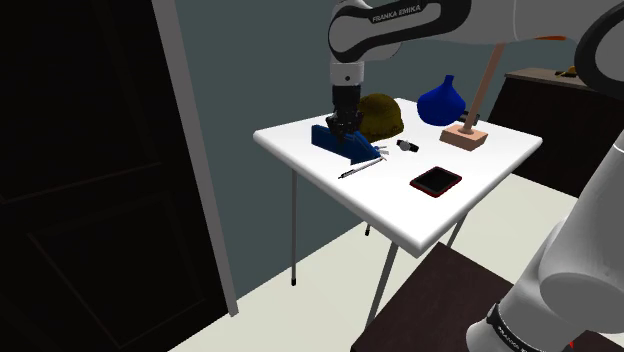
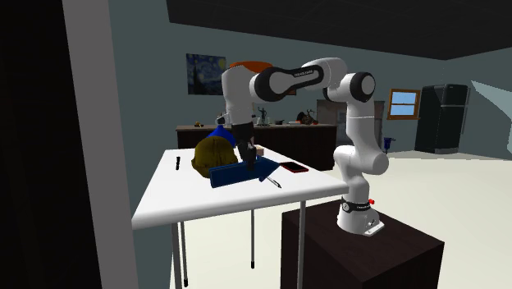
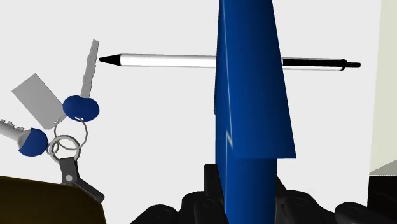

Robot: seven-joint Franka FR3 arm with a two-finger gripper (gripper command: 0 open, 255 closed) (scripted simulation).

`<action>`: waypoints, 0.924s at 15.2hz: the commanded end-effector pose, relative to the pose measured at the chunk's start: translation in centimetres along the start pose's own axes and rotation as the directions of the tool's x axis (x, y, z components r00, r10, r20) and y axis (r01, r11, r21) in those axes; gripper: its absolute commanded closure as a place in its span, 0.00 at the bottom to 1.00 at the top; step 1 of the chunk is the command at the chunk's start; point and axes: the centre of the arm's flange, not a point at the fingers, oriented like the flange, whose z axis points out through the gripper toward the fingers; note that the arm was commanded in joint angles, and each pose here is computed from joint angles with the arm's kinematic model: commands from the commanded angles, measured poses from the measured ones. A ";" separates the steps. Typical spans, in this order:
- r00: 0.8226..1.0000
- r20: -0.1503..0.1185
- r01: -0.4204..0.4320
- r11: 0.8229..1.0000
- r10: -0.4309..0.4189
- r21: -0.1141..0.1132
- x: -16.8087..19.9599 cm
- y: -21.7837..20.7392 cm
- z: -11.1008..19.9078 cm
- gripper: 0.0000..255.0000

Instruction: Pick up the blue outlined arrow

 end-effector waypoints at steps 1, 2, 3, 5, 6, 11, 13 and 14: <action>1.000 0.000 0.000 1.000 0.000 0.000 0.0 0.0 0.0 1.00; 1.000 0.000 0.000 1.000 0.000 0.000 0.0 0.0 0.0 1.00; 1.000 0.000 0.000 1.000 0.000 0.000 0.0 0.0 0.0 1.00; 1.000 0.000 0.000 1.000 0.000 0.000 0.0 0.0 -0.1 1.00; 1.000 0.000 0.000 1.000 0.000 0.000 -0.1 0.0 -0.6 1.00; 1.000 0.000 0.000 1.000 0.000 0.000 -0.5 -0.1 -3.2 1.00; 1.000 0.000 0.000 1.000 0.000 0.000 -0.6 -0.1 -4.3 1.00; 1.000 0.000 0.000 1.000 0.000 0.000 -0.7 -0.1 -4.8 1.00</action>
